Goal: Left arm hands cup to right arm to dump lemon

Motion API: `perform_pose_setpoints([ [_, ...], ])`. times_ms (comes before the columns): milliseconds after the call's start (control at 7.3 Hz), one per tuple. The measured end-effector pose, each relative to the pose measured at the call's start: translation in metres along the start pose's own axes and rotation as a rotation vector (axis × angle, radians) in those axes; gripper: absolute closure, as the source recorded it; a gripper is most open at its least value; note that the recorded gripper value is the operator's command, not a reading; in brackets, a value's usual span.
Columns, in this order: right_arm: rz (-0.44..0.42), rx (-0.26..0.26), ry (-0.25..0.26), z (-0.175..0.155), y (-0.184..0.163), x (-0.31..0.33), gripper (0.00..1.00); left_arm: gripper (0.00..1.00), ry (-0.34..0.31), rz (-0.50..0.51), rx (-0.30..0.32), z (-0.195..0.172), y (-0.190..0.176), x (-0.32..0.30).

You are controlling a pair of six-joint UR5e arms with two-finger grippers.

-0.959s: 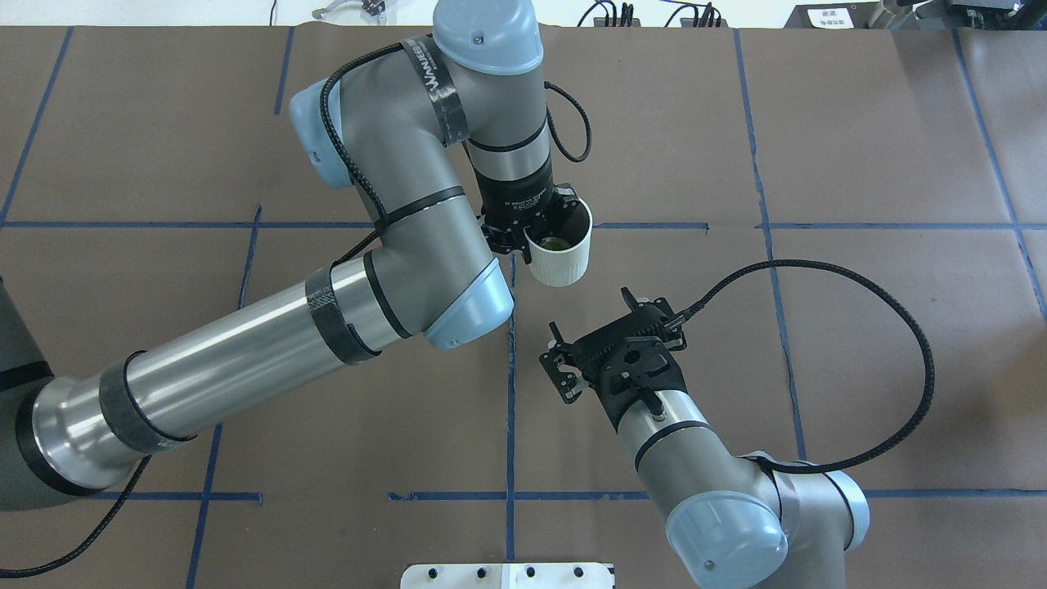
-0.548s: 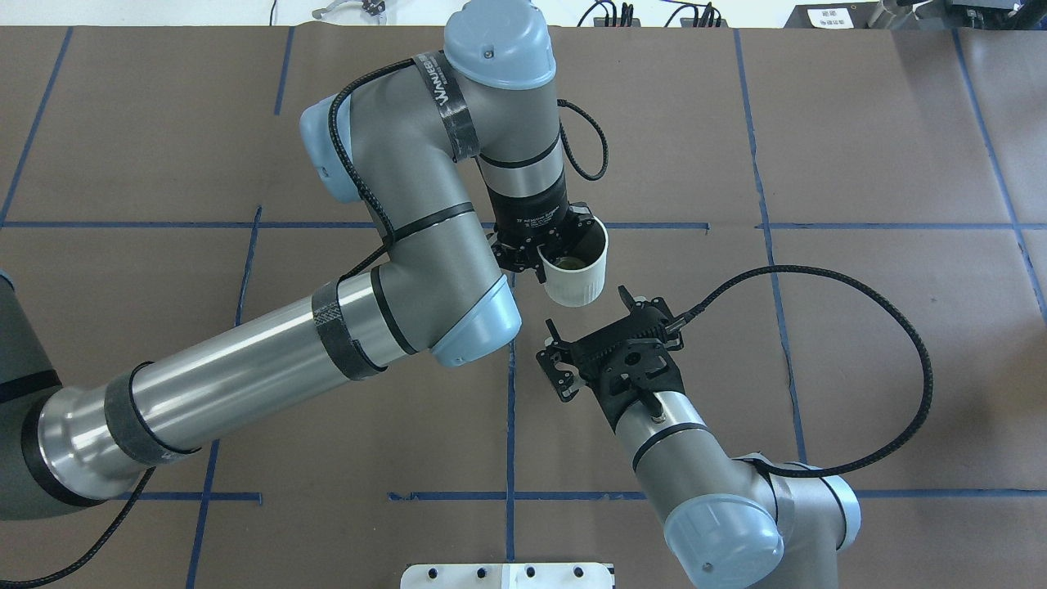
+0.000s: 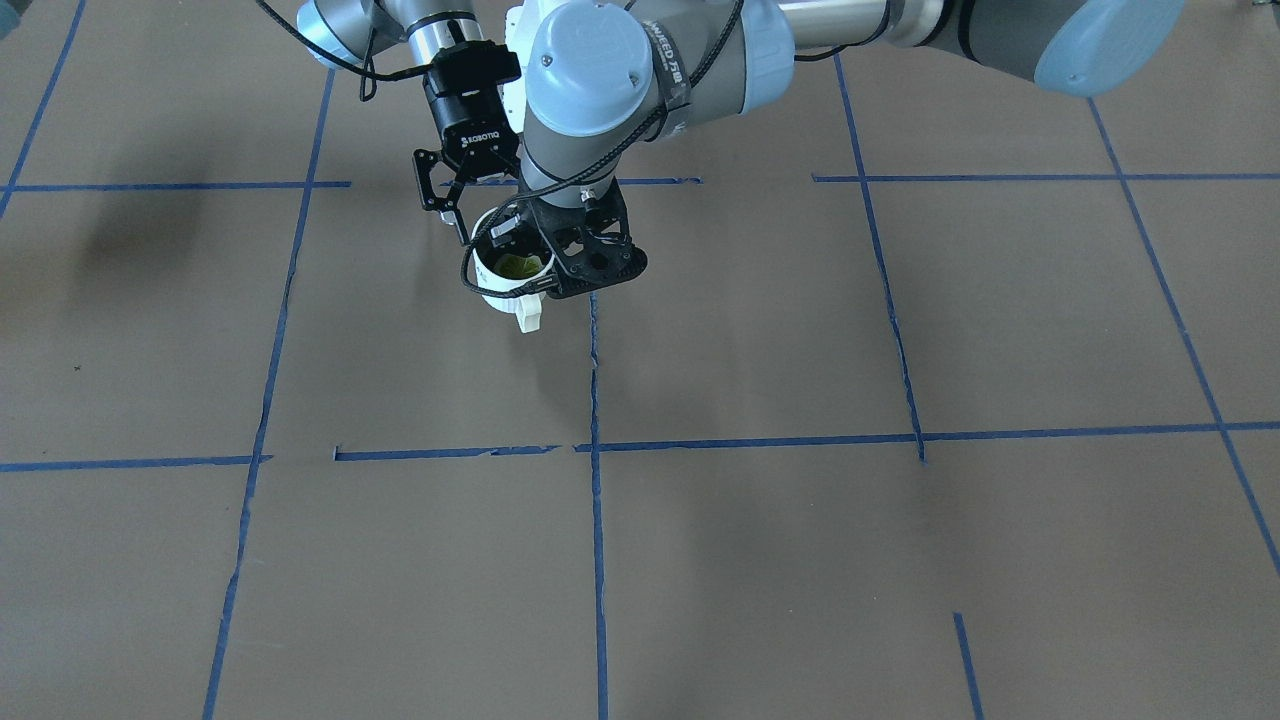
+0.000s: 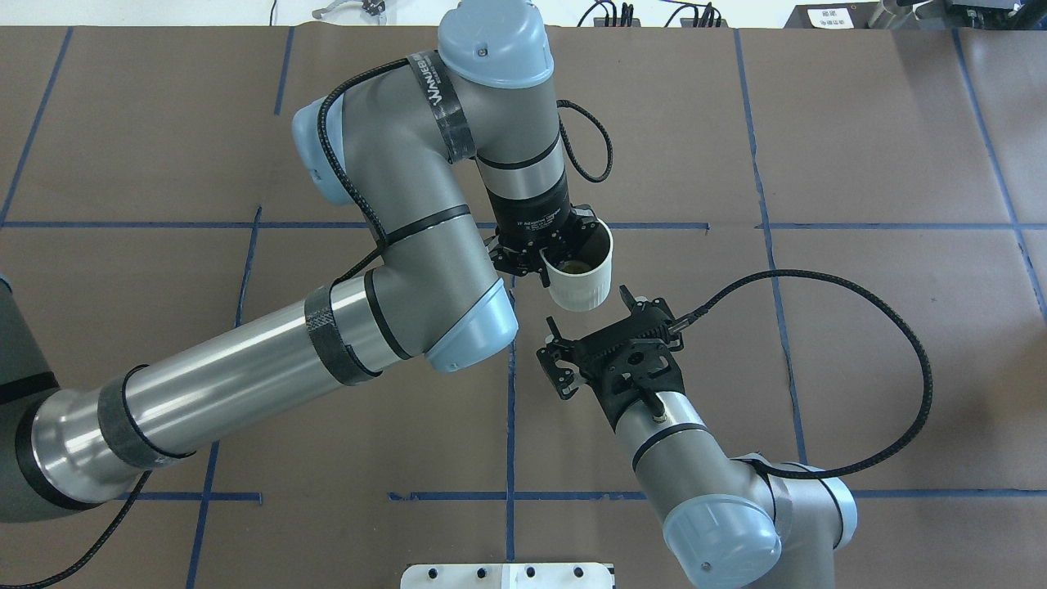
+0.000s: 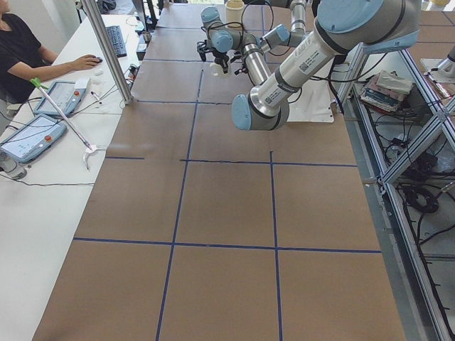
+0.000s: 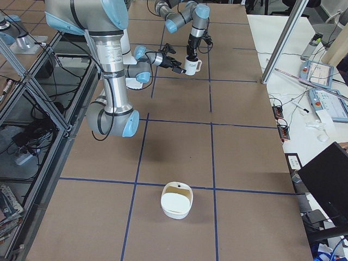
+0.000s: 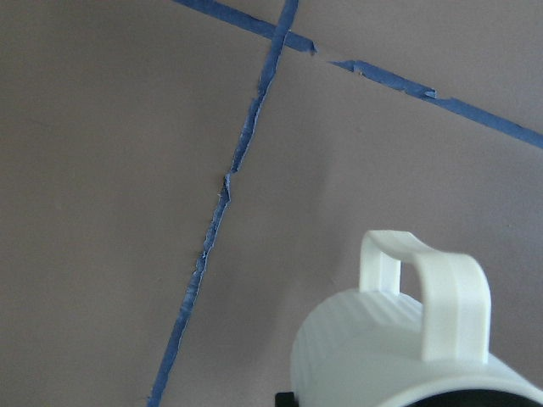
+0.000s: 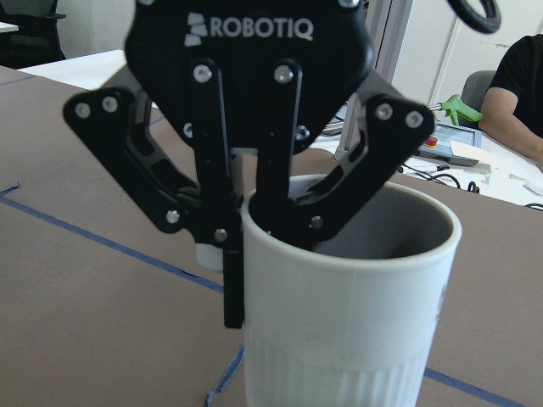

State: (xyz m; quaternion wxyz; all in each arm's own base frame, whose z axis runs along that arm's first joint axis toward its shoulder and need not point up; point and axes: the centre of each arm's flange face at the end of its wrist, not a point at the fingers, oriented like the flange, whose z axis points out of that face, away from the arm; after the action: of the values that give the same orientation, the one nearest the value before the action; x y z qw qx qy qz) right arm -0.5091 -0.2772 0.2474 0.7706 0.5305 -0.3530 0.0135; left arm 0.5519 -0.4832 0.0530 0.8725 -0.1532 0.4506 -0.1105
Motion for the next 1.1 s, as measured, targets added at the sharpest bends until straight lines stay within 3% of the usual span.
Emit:
perform_pose_setpoints([
  [1096, 0.003, -0.004, -0.006, -0.002, 0.003, -0.003, 0.0, 1.0, 0.012, 0.027, -0.027, 0.003, 0.031, -0.021],
])
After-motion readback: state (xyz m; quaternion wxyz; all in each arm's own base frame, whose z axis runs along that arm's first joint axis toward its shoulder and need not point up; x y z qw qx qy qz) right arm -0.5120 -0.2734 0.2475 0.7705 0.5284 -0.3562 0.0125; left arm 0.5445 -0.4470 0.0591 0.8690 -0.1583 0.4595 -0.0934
